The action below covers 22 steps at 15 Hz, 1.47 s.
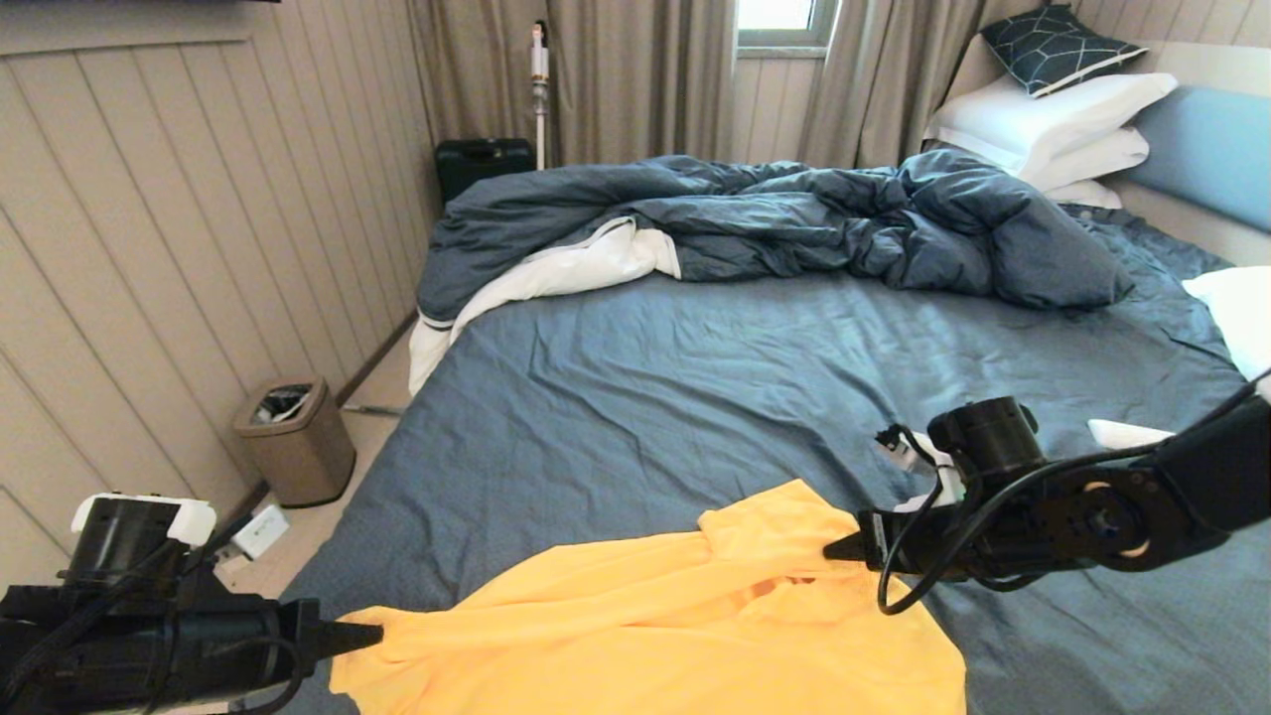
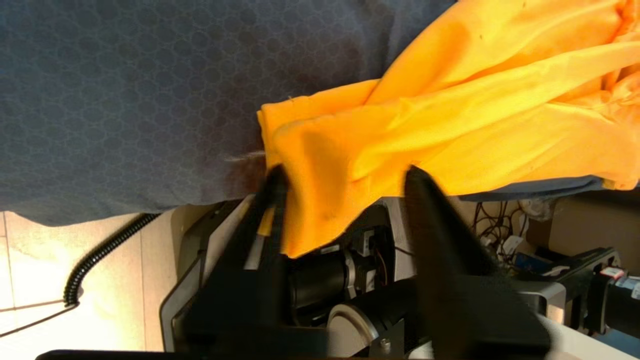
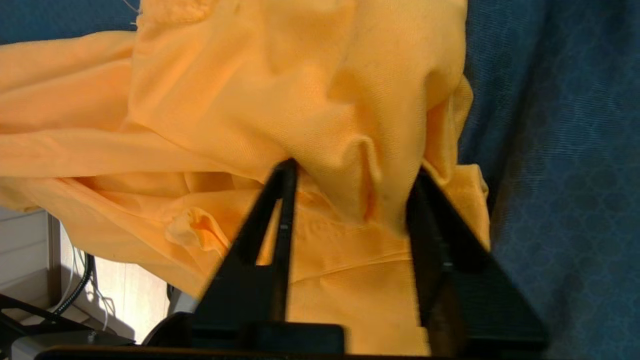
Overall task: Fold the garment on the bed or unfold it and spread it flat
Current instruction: Fold the yellow T-shirt
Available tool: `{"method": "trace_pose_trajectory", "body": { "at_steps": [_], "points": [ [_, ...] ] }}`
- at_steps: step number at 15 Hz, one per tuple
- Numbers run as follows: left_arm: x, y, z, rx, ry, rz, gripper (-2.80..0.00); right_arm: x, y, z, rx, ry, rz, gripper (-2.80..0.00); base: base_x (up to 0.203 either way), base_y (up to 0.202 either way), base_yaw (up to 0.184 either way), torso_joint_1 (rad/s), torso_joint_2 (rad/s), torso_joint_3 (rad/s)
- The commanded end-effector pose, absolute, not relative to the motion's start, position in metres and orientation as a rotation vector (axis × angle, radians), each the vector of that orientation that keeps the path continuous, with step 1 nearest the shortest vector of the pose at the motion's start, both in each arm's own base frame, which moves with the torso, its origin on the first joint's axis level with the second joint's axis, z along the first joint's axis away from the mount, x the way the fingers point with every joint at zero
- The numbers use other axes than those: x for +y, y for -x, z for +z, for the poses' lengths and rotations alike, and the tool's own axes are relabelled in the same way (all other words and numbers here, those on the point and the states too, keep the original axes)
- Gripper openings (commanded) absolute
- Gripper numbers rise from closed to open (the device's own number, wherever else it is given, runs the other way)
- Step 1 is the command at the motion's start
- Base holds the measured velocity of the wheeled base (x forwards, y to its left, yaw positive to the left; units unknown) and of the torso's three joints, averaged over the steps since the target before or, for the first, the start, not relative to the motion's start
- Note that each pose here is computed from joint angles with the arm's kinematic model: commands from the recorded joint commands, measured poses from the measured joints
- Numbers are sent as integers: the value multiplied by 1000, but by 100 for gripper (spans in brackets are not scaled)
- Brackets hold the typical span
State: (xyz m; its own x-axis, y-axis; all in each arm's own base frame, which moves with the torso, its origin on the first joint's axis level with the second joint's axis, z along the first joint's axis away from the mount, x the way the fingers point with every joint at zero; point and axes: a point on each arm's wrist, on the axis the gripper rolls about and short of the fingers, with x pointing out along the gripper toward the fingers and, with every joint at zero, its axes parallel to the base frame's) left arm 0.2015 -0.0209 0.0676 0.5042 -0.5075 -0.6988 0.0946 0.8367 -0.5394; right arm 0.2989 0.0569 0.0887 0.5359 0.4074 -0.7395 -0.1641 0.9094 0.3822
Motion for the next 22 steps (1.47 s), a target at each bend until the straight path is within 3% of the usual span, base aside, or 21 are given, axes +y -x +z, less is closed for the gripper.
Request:
{"method": "trace_pose_trajectory", "body": {
  "at_steps": [1, 8, 13, 14, 15, 22],
  "points": [
    [-21, -200, 73, 955, 469, -387, 0, 56, -299, 91, 936, -278, 353, 0, 0, 0, 0, 0, 0, 0],
    [-21, -202, 105, 806, 443, -418, 0, 49, -298, 138, 774, -273, 359, 0, 0, 0, 0, 0, 0, 0],
    [-23, -242, 109, 801, 487, -403, 0, 56, -334, 133, 795, -281, 356, 0, 0, 0, 0, 0, 0, 0],
    [-23, -247, 109, 800, 493, -398, -280, 58, -343, 126, 813, -290, 352, 0, 0, 0, 0, 0, 0, 0],
    [-23, -247, 109, 803, 499, -395, -280, 61, -351, 121, 823, -299, 351, -280, 0, 0, 0, 0, 0, 0],
    [-25, -260, 105, 814, 507, -402, -280, 98, -362, 100, 878, -269, 424, -280, 0, 0, 0, 0, 0, 0]
  ]
}}
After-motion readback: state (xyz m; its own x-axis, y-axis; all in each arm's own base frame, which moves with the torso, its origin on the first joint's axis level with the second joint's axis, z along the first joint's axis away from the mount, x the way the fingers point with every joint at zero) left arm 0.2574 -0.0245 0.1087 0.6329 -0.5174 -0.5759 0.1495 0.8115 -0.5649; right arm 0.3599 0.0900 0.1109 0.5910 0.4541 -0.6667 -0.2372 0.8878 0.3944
